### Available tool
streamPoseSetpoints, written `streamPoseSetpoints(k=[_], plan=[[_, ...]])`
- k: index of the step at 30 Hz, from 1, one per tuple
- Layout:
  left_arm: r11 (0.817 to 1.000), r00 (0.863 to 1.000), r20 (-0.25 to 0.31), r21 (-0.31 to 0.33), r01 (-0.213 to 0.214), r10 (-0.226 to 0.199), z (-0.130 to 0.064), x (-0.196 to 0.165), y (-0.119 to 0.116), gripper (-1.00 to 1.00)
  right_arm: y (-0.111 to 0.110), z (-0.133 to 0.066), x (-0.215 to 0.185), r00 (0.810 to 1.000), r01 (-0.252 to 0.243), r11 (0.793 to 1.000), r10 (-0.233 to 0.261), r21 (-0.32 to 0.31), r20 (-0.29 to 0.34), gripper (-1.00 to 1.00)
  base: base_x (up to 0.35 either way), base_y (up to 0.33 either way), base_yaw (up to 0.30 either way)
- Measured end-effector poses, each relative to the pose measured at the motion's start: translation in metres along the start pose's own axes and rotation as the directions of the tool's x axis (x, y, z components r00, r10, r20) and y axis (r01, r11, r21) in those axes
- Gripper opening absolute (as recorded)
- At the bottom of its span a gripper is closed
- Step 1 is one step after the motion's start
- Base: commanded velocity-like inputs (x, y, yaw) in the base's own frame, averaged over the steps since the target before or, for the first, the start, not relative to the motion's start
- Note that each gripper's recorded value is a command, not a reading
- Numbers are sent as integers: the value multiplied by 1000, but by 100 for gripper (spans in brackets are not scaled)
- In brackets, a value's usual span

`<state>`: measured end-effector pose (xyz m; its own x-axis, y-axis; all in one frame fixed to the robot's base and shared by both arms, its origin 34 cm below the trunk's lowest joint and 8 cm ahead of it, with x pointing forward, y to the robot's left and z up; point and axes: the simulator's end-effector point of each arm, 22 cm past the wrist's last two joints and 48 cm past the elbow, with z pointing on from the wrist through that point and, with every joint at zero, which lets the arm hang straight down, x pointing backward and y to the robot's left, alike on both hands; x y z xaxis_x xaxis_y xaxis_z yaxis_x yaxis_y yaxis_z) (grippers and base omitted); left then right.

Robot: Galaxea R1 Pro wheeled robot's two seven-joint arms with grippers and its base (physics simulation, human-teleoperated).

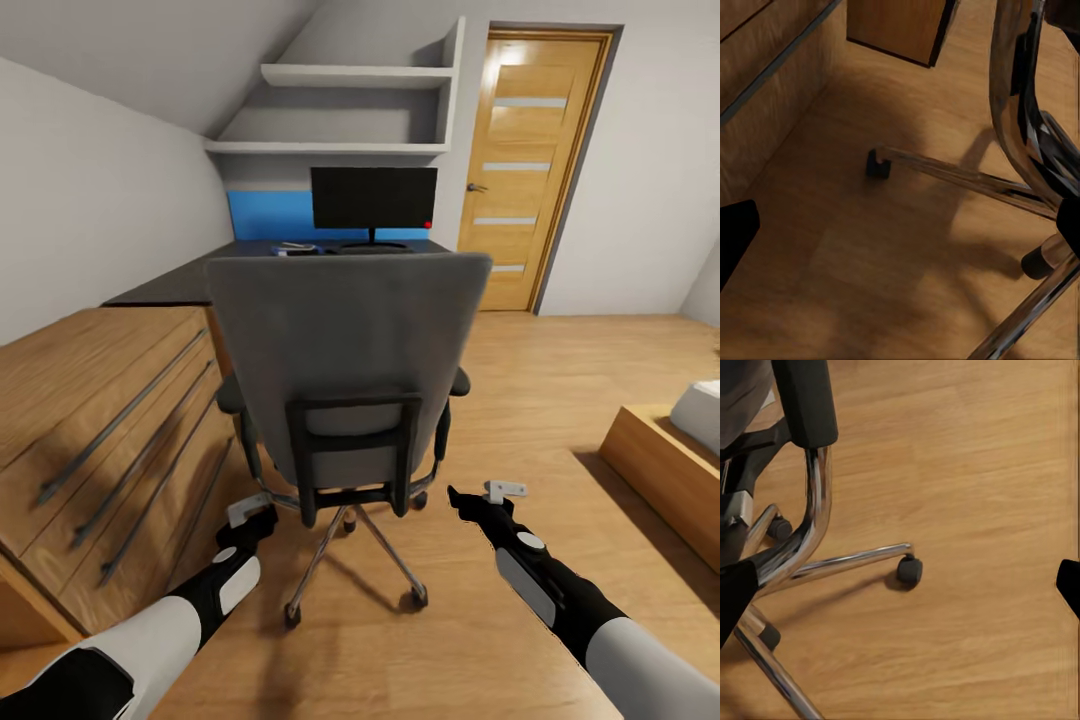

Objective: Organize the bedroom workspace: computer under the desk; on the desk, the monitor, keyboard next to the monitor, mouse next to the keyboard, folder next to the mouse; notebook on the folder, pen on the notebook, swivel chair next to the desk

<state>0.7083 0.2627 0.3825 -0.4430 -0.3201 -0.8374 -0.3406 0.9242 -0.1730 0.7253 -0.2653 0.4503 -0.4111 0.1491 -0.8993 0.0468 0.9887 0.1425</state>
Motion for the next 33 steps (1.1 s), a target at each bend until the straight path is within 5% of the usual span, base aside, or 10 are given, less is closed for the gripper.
streamPoseSetpoints(k=[33], plan=[[1000,1000,8,-6,5,-5,-1,-4,1,100,-1,-1,-4,1000,6,1000,-6,0,6,100,232,-190,-11]])
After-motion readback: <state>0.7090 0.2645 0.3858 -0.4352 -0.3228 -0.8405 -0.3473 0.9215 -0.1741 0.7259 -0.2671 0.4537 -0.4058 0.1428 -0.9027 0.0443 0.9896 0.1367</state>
